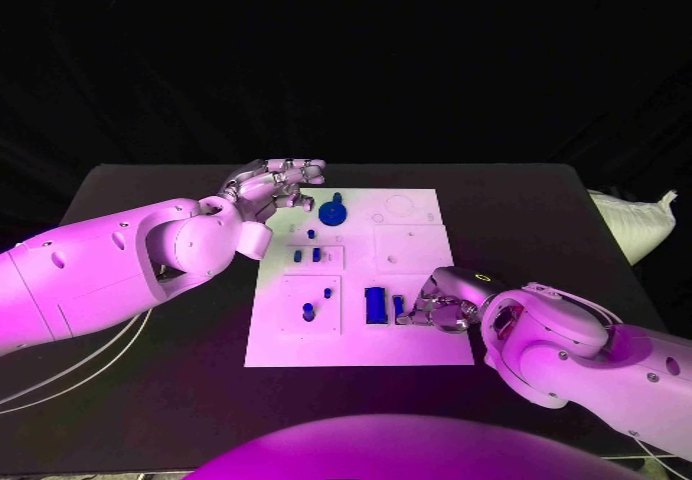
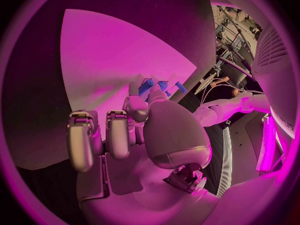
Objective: Assemble the parts on the task board
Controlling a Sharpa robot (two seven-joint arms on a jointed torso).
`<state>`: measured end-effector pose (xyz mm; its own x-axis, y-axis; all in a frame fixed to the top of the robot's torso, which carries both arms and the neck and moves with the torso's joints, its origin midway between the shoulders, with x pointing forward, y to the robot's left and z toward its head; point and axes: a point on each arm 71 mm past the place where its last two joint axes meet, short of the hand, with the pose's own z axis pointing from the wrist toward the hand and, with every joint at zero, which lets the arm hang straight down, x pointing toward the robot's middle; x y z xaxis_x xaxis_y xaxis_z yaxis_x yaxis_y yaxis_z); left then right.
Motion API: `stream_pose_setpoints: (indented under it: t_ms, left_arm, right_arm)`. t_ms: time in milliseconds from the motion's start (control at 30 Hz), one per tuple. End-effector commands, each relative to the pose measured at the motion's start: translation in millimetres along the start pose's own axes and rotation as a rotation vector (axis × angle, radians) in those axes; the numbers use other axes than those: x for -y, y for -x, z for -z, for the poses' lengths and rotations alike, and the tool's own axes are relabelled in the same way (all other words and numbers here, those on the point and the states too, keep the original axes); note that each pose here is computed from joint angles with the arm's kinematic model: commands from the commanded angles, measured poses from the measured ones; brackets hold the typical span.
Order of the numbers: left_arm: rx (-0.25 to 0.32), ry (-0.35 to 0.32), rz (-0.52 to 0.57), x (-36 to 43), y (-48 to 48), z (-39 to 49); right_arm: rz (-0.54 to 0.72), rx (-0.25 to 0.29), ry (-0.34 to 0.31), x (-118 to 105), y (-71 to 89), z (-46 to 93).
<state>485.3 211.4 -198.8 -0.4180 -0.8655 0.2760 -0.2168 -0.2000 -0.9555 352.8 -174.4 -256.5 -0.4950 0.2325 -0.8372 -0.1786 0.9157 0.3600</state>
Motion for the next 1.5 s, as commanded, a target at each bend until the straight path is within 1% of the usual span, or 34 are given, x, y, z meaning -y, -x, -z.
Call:
stream_pose_setpoints:
  t_ms: [33,300,533,700,867,1033,1133,1167,1233,1300,1367,1400,1433,1467,1500]
  left_arm:
    - [-0.023,-0.004,0.003,0.4,-2.4,-0.4]
    - [-0.024,-0.004,0.003,0.3,-2.9,-0.5]
    - [-0.024,-0.004,0.003,0.3,-2.9,-0.4]
    - [-0.024,-0.004,0.003,0.3,-2.7,-0.4]
    - [-0.021,-0.004,0.002,0.1,-1.5,-0.4]
    - [-0.016,-0.001,0.0,-1.5,0.7,-0.1]
    - [-0.007,0.007,0.017,-3.3,3.1,-0.1]
    - [0.005,0.014,0.036,-5.0,5.1,-0.2]
    - [0.017,0.022,0.052,-7.7,7.4,-0.2]
    - [0.028,0.03,0.064,-11.8,9.3,-0.2]
    - [0.038,0.035,0.072,-15.6,10.7,-0.8]
    - [0.041,0.036,0.073,-16.7,11.2,-1.1]
    - [0.051,0.037,0.077,-19.0,12.6,-2.0]
    - [0.056,0.037,0.079,-19.9,13.3,-2.5]
    - [0.066,0.037,0.08,-21.5,14.8,-3.5]
  right_arm:
    - [0.005,-0.008,0.009,-1,-1.4,-0.9]
    - [0.027,-0.026,-0.004,2,-4.9,-7.2]
    - [0.057,-0.024,-0.007,2,-8.5,-12.6]
    - [0.051,-0.006,-0.003,1,-8.0,-13.1]
    - [0.0,0.035,0.011,-1,-4.6,-10.6]
    - [-0.129,0.075,0.041,1,1.1,-7.3]
    - [-0.249,0.088,0.063,3,6.5,-7.4]
    - [-0.3,0.088,0.075,4,9.3,-8.7]
    - [-0.432,0.087,0.108,9,18.6,-14.3]
    - [-0.542,0.101,0.131,16,28.6,-20.5]
    - [-0.64,0.132,0.151,24,39.7,-27.9]
    - [-0.669,0.142,0.155,26,43.0,-30.4]
    - [-0.738,0.168,0.163,33,50.2,-36.7]
    - [-0.768,0.18,0.167,36,53.1,-39.5]
    - [-0.816,0.202,0.174,40,57.7,-44.3]
